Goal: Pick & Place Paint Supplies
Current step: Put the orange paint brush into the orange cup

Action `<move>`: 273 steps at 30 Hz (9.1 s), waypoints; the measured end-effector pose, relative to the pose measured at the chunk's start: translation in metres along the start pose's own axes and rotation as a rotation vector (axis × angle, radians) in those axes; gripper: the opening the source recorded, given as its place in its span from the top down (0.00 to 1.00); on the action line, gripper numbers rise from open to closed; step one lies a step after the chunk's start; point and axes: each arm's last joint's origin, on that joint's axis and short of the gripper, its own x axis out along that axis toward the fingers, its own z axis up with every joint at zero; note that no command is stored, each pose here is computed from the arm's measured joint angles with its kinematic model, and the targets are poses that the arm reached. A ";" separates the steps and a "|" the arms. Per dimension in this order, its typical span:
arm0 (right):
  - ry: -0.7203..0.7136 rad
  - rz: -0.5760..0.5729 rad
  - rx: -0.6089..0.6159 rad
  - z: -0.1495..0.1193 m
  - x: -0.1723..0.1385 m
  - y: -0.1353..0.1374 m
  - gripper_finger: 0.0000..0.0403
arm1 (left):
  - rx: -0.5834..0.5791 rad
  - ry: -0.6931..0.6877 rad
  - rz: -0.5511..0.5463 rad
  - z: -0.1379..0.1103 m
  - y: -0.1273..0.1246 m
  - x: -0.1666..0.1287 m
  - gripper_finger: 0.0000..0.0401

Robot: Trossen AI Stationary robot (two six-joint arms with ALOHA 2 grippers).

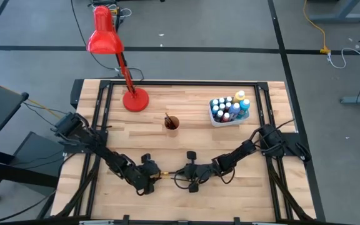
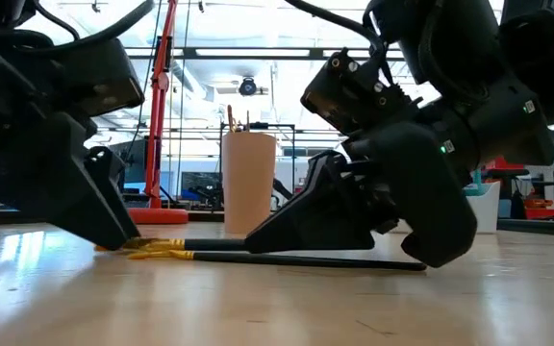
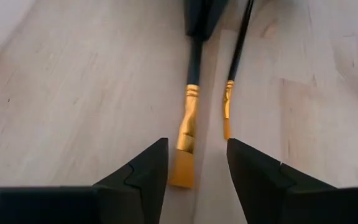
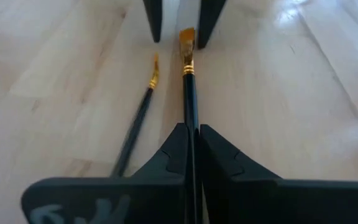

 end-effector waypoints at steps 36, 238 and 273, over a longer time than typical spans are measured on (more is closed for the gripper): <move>-0.053 -0.028 -0.064 0.057 -0.040 -0.002 0.66 | 0.435 0.055 0.130 0.033 -0.021 -0.006 0.98; 0.021 -0.214 0.035 0.045 -0.070 0.036 0.99 | 0.138 -0.310 -0.215 0.034 0.037 -0.004 0.67; 0.007 -0.243 0.021 0.047 -0.070 0.035 0.78 | 0.228 -0.343 -0.127 0.035 0.039 -0.004 0.98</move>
